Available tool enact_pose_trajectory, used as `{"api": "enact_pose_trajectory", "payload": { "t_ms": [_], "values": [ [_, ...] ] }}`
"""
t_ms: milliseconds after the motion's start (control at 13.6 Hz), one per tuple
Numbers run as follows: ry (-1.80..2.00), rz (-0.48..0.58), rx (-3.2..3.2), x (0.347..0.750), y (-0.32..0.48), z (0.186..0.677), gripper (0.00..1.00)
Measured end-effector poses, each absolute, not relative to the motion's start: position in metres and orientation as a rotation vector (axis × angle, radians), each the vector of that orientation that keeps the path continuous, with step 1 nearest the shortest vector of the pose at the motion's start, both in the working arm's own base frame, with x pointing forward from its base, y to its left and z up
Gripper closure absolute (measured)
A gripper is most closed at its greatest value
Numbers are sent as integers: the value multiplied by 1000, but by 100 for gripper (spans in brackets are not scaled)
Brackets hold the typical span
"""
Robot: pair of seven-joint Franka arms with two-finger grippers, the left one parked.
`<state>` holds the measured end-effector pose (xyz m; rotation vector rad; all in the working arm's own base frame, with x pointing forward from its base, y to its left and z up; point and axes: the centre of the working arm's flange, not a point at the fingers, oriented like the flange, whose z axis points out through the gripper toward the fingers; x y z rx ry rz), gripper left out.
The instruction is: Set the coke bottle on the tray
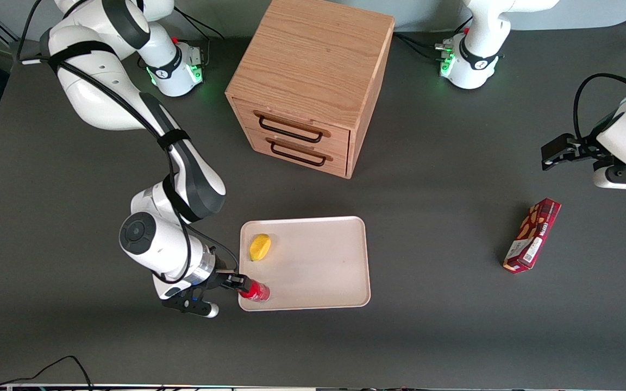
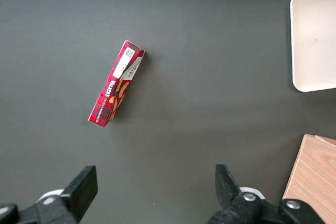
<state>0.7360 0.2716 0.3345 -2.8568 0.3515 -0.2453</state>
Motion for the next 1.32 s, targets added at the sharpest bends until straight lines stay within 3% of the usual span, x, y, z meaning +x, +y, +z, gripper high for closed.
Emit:
{"api": "enact_pose_trajectory", "payload": {
  "t_ms": [147, 220, 367, 734, 954, 1321],
  "values": [
    [360, -361, -2812, 738, 269, 400, 7],
    [354, -426, -2788, 734, 267, 441, 0],
    [335, -469, -2791, 710, 263, 524, 0],
    [281, -290, -2984, 604, 225, 669, 0],
    [245, -303, -3059, 569, 156, 703, 0],
    [312, -344, -3094, 522, 99, 679, 0]
  ]
}}
